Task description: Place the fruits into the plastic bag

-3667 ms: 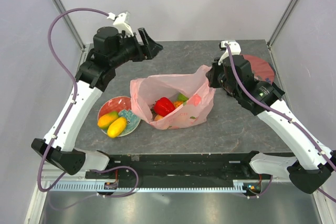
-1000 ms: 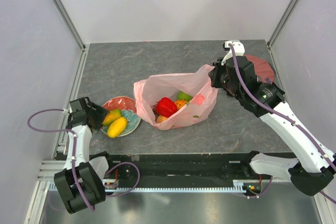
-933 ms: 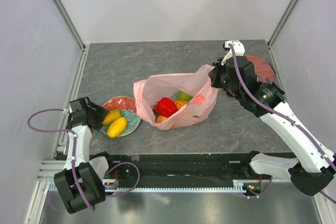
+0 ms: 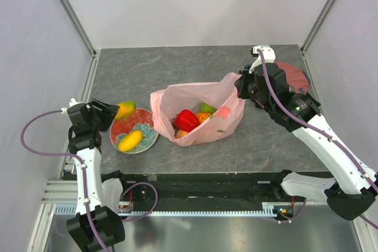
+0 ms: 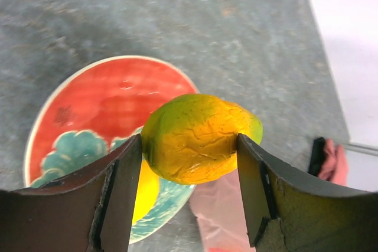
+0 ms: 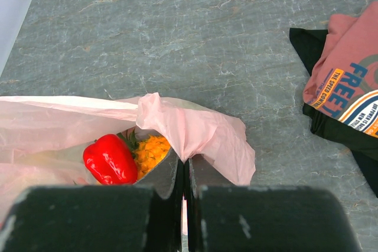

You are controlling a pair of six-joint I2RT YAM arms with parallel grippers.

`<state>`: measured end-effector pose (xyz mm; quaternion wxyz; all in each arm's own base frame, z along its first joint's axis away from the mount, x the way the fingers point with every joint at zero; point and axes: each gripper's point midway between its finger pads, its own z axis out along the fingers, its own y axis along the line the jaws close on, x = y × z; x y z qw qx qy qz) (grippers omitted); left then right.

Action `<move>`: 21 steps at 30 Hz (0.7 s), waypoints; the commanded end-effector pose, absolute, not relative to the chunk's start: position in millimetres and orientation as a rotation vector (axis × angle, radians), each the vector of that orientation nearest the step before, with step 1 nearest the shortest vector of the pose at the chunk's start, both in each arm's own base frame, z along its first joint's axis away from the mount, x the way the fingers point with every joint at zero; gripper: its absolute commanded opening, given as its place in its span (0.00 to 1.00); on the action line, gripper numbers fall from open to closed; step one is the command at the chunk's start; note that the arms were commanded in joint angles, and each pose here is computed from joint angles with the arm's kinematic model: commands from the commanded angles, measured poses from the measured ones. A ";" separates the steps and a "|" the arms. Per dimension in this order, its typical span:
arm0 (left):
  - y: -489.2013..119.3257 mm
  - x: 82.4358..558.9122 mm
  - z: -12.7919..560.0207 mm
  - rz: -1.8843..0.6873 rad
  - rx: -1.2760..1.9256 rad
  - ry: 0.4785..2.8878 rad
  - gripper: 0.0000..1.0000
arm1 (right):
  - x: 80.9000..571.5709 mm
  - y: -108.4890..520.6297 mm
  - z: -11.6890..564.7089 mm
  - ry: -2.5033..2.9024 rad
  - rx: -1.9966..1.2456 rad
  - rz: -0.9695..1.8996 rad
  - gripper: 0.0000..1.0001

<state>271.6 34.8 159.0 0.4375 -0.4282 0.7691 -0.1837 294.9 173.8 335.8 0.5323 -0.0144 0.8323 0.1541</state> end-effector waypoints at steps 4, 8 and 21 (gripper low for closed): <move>17.5 289.5 232.4 -0.627 -0.883 1.767 0.37 | 295.2 171.2 353.4 1.928 -0.008 0.392 0.00; 8.2 290.6 268.5 -0.685 -0.788 1.705 0.37 | 295.4 171.4 354.4 1.925 -0.006 0.395 0.00; -44.9 287.5 403.9 -0.959 -0.369 1.488 0.36 | 294.7 174.9 354.9 1.927 -0.016 0.414 0.00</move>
